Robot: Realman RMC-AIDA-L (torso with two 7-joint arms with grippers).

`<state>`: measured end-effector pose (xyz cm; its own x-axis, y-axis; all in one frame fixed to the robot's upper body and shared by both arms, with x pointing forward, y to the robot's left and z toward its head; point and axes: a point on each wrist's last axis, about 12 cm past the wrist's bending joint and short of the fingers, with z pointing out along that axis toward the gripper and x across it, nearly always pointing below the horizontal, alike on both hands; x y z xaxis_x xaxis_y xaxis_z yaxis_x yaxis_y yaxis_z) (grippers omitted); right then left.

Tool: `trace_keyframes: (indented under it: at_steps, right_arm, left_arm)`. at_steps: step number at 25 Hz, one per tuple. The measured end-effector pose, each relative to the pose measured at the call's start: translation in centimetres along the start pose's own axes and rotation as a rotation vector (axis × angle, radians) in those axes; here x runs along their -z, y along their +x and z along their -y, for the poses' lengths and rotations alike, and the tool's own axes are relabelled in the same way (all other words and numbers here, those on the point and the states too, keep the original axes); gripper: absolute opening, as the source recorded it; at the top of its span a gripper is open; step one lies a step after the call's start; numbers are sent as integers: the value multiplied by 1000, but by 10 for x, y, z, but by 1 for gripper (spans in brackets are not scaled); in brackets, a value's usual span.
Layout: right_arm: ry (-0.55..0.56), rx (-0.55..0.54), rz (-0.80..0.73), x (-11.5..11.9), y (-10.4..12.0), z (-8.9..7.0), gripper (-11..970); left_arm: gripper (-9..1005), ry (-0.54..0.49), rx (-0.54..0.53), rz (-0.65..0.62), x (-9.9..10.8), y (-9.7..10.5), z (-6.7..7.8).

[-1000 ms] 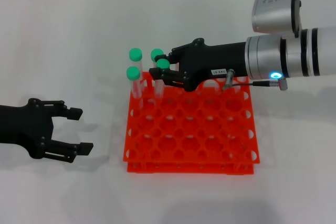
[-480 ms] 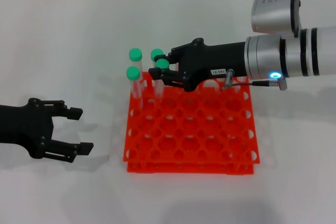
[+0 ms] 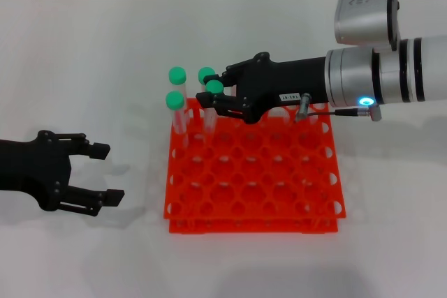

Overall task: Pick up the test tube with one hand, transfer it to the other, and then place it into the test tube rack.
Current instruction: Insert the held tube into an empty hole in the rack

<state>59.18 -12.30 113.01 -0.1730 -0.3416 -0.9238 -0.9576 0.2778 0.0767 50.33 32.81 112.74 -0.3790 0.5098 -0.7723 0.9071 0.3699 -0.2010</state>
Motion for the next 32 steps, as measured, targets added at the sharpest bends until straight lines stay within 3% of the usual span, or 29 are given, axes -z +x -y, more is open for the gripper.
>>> trace_keyframes:
  at_steps: [13, 18, 24, 32]
  right_arm:
    - [-17, 10, -1, -1, -4, 0, 286]
    - [-18, 15, -1, -1, -5, 0, 460]
    - [-17, 26, 9, 0, -7, -2, 585]
    - [-26, 46, 50, 13, -11, -11, 582]
  left_arm:
    - [884, 0, -1, 0, 0, 0, 0]
    - [884, 0, -5, 0, 0, -1, 0]
    - [884, 0, -6, 0, 0, -1, -1]
    - [884, 0, -22, 12, 0, -2, -1]
